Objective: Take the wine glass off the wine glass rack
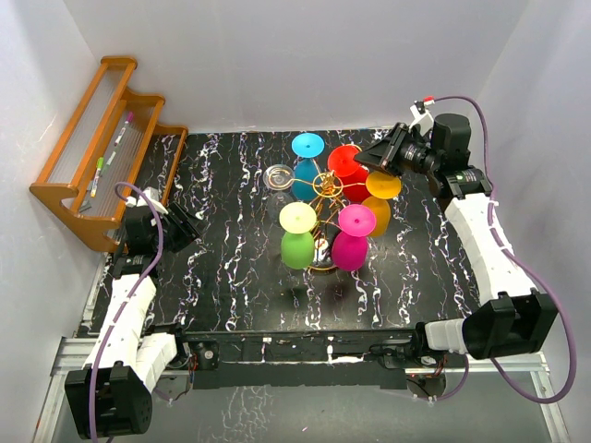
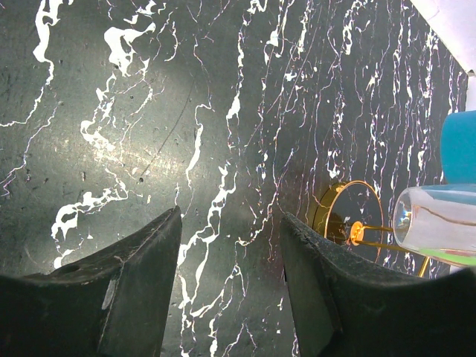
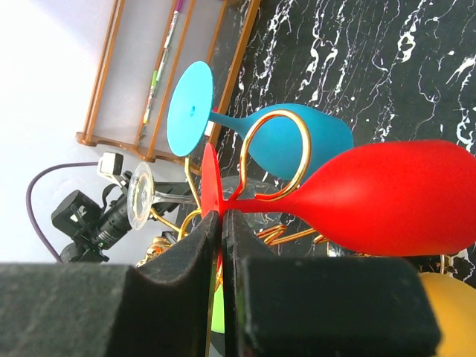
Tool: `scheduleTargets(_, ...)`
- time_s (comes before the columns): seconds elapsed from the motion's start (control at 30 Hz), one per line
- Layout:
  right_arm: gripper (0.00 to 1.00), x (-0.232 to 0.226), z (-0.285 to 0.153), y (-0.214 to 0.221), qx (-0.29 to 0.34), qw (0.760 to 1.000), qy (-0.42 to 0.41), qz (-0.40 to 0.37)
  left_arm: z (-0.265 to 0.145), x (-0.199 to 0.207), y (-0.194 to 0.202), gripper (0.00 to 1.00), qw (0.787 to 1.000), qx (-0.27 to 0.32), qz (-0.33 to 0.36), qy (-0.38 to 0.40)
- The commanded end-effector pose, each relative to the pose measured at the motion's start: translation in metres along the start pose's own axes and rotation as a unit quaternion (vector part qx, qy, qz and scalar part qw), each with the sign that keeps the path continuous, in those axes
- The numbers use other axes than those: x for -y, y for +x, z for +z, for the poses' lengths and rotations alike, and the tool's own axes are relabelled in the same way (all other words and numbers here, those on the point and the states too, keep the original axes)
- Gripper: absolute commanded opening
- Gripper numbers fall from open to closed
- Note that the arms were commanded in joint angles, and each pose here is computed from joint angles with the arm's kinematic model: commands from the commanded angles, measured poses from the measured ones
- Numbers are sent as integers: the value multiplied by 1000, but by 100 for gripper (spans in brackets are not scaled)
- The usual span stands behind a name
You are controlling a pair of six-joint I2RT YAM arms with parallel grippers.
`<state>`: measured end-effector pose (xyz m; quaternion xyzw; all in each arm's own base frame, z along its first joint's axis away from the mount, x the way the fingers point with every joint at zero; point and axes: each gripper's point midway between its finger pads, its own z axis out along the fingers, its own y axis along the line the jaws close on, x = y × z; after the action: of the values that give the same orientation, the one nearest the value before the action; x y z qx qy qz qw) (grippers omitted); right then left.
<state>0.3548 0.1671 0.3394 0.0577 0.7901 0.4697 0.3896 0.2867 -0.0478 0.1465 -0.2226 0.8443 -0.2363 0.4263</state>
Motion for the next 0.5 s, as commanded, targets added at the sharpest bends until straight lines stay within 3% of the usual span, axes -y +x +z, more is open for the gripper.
scheduleTargets(0.0,8,-25,-13,-8,27,999,-33,-31,-6,11,-12,54,1000,13,5,13)
scheduleTargets(0.47,8,-17,-41,-52,153,984,67,-58,-7,11,-12,54,1000,15,5,13)
